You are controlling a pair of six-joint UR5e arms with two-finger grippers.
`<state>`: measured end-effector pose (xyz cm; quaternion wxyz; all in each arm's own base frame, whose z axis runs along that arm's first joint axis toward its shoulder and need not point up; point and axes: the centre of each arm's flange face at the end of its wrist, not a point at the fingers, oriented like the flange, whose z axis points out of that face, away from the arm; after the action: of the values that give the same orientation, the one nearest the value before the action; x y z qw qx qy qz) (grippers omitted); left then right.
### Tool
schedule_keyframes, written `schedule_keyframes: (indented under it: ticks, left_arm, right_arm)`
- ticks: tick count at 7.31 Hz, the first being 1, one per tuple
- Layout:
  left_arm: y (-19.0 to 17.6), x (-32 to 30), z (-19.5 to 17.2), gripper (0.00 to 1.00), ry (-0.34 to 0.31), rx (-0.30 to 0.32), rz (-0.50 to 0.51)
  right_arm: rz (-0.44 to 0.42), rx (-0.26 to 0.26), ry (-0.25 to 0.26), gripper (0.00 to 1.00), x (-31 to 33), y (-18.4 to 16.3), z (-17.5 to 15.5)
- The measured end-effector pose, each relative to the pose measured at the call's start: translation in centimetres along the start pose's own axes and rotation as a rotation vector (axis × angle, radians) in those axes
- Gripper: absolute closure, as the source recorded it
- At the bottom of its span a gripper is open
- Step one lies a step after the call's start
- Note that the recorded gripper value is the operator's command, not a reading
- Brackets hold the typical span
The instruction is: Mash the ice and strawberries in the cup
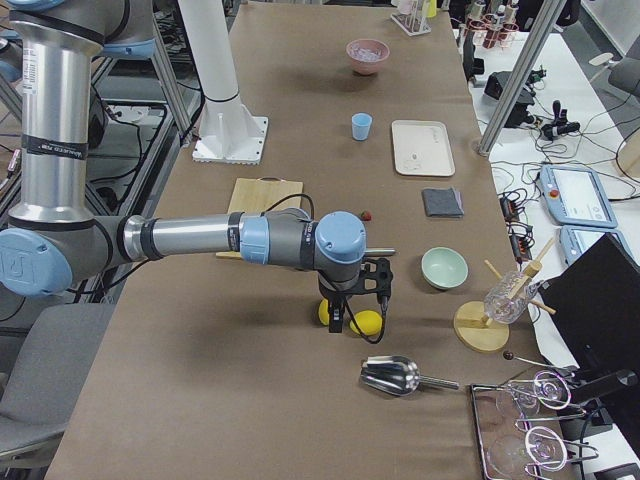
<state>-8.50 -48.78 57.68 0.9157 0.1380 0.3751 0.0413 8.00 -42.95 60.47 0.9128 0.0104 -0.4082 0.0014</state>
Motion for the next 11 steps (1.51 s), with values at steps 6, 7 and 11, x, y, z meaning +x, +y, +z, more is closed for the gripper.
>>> schedule_keyframes:
  ticks: [6,7,11]
  left_arm:
    - [-2.0,6.2,2.4,0.03,0.048,0.044,-0.081]
    - [-2.8,8.8,3.5,0.03,0.053,0.056,-0.114]
    - [-4.4,18.5,5.7,0.03,0.074,0.067,-0.183]
  right_arm:
    - [-0.005,0.005,0.003,0.00,-0.2,-0.2,-0.2]
    - [-0.005,0.006,0.003,0.00,-0.3,-0.2,-0.3]
    - [-0.025,0.022,0.005,0.00,-0.4,-0.4,-0.4]
